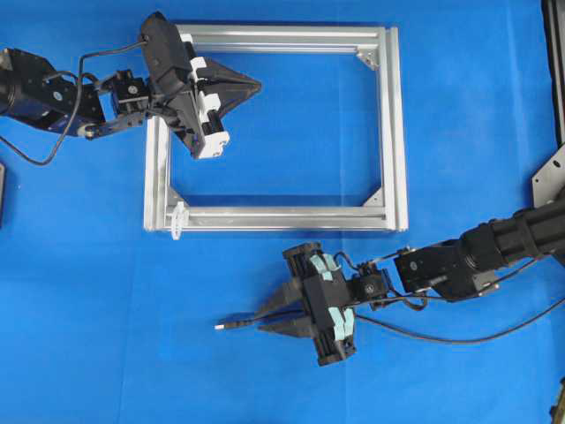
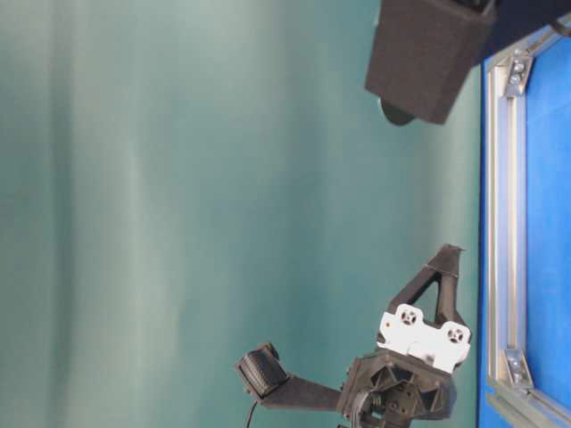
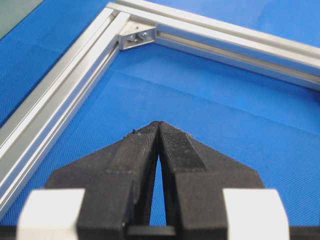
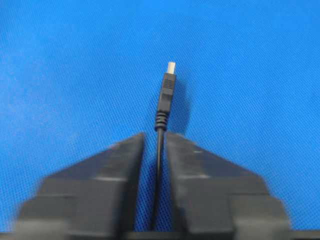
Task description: Insert the wire through the string loop located on the left side.
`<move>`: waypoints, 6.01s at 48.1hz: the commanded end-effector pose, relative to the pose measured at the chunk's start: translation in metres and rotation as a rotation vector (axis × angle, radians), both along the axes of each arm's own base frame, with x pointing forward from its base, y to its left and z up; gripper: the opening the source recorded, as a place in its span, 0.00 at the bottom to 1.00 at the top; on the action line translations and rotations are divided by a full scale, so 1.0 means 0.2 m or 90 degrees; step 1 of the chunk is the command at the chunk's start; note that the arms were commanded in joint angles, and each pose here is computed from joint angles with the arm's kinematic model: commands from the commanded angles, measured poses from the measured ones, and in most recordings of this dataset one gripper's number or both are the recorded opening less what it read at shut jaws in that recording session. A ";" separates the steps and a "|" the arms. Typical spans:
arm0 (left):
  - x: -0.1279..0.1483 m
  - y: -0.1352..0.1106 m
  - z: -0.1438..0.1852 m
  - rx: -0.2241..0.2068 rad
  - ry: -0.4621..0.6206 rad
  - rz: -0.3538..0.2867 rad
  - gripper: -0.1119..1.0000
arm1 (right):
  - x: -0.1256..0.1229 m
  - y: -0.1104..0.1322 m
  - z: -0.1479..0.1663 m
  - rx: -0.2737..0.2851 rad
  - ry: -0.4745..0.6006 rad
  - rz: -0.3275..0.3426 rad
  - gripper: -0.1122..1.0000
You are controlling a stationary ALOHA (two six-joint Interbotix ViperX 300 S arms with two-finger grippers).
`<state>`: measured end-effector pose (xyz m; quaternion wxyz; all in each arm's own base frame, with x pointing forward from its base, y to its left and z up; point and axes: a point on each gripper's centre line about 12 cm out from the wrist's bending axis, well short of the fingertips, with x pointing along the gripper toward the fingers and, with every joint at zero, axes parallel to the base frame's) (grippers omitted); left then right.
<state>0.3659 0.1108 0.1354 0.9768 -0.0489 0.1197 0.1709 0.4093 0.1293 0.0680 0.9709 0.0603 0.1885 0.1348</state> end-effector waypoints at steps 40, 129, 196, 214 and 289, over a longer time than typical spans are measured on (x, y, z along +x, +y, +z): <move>0.01 0.00 0.07 0.007 -0.026 -0.003 0.10 | -0.04 -0.02 0.48 -0.009 -0.028 0.005 0.10; 0.01 0.00 0.07 0.007 -0.026 -0.003 0.10 | -0.06 -0.03 0.49 -0.023 -0.020 0.008 0.10; 0.01 0.00 0.07 0.007 -0.026 -0.003 0.10 | 0.00 -0.60 0.43 -0.062 -0.007 -0.156 0.10; 0.01 0.00 0.07 0.007 -0.025 -0.003 0.10 | 0.15 -0.58 0.39 -0.059 -0.011 -0.152 0.10; 0.01 0.00 0.07 0.007 -0.026 -0.003 0.10 | 0.21 -0.56 0.36 -0.059 -0.009 -0.148 0.10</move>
